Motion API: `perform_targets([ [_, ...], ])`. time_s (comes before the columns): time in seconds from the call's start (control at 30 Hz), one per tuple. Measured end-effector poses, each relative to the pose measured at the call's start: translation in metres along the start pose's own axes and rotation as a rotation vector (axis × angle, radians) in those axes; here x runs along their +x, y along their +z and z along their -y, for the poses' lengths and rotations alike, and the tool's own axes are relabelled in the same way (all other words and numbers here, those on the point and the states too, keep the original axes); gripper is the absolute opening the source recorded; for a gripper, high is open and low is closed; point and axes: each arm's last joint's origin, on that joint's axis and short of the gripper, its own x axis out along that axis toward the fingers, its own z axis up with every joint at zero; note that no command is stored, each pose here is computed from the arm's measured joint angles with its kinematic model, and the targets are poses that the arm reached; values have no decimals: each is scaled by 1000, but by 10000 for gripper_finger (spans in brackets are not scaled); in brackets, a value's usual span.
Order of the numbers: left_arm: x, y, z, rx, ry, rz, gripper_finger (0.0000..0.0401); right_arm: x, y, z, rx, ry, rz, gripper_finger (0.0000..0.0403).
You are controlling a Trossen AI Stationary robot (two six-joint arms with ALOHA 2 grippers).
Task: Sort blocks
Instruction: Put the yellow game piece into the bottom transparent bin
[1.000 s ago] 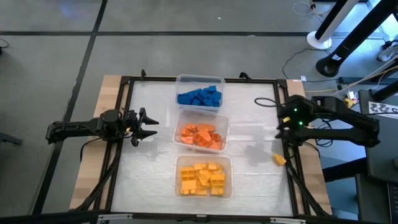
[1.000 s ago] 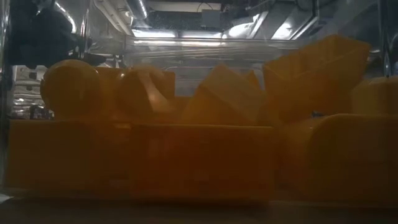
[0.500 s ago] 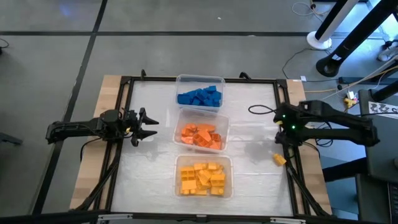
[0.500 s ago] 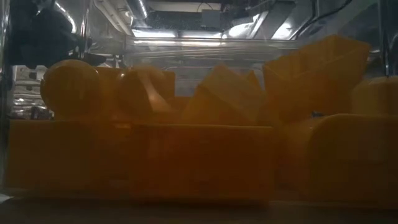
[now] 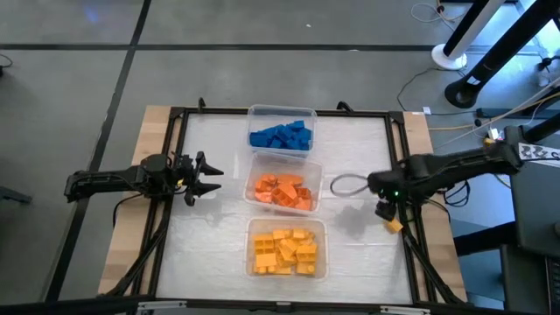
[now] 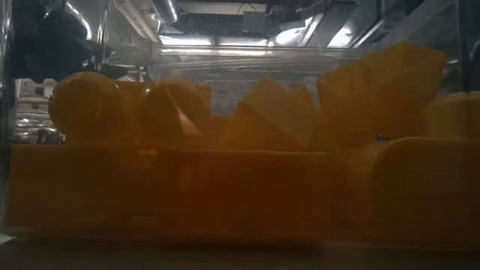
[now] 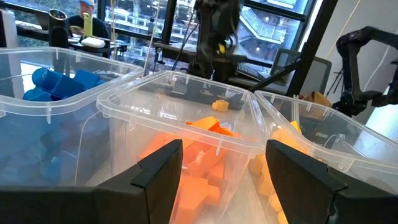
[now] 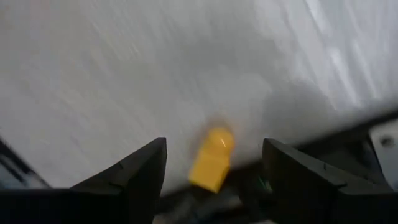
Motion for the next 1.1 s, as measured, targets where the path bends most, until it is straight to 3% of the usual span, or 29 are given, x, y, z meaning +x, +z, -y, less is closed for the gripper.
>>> perform_targets([
  [0.13, 0, 0, 0, 0, 0, 0, 221, 15, -7, -12, -19, -122, -149, 264],
  [0.27, 0, 0, 0, 0, 0, 0, 221, 25, -13, -24, 0, -160, -207, 264],
  [0.93, 0, 0, 0, 0, 1, 0, 221, 47, -47, -56, 245, -270, -156, 264],
  [1.1, 0, 0, 0, 0, 1, 0, 221, 64, -49, -63, 261, -374, -169, 264],
])
